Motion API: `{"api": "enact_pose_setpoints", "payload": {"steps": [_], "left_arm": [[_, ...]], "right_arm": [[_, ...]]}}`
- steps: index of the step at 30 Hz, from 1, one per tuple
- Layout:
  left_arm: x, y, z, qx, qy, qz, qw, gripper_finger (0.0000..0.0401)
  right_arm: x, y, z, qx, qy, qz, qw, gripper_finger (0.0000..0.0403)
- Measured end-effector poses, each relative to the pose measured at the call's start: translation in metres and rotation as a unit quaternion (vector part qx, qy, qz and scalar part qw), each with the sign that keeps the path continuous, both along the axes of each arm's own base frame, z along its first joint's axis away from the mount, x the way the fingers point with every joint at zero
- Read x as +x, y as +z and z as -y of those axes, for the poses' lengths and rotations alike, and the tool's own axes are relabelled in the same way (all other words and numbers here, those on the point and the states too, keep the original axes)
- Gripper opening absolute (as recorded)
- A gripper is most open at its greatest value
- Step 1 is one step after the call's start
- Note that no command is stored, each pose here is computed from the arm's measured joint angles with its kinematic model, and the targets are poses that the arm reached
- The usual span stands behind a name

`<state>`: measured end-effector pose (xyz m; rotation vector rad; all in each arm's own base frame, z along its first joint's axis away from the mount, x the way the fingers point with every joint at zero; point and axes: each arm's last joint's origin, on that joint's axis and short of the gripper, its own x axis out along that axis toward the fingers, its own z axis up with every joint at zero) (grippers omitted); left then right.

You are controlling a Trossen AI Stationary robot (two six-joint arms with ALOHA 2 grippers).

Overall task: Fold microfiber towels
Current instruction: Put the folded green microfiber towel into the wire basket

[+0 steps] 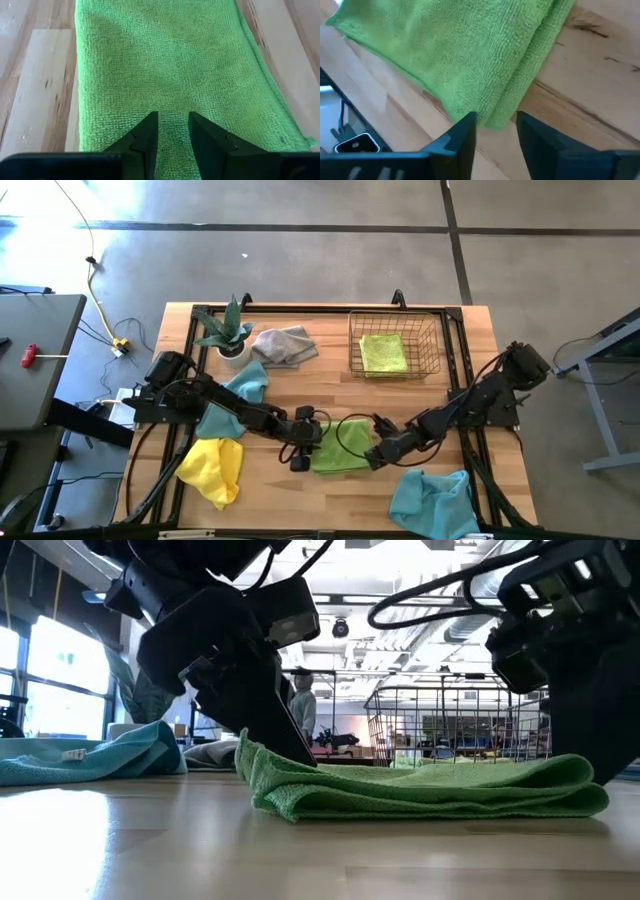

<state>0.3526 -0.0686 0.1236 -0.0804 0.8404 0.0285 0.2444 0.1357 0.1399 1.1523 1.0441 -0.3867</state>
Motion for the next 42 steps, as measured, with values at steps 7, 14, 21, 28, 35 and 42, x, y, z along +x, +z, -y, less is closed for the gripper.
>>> {"api": "enact_pose_setpoints", "payload": {"steps": [7,14,21,28,35,42], "left_arm": [[0.0,0.0,-0.001,-0.001,0.017,0.001,1.0,0.0099],[0.0,0.0,-0.001,-0.006,0.024,0.002,1.0,0.0099],[0.0,0.0,0.0,0.0,0.034,0.004,0.999,0.0099],[0.002,0.002,0.0,-0.003,0.034,0.015,0.999,0.0099],[0.007,0.007,0.0,-0.004,0.041,0.054,0.998,0.0099],[0.008,0.008,-0.001,-0.001,0.046,0.062,0.997,0.0099]], "right_arm": [[0.003,-0.001,0.01,0.004,-0.011,-0.017,1.0,0.0224],[0.008,-0.003,0.022,-0.019,-0.03,0.002,0.999,0.0253],[-0.001,-0.019,0.032,0.015,-0.072,0.033,0.997,0.0253],[-0.004,-0.025,0.034,0.036,-0.094,0.081,0.992,0.0237],[0.004,-0.023,0.038,0.002,-0.093,0.109,0.99,0.0218],[0.008,-0.034,0.037,0.002,-0.092,0.107,0.99,0.0202]]}}
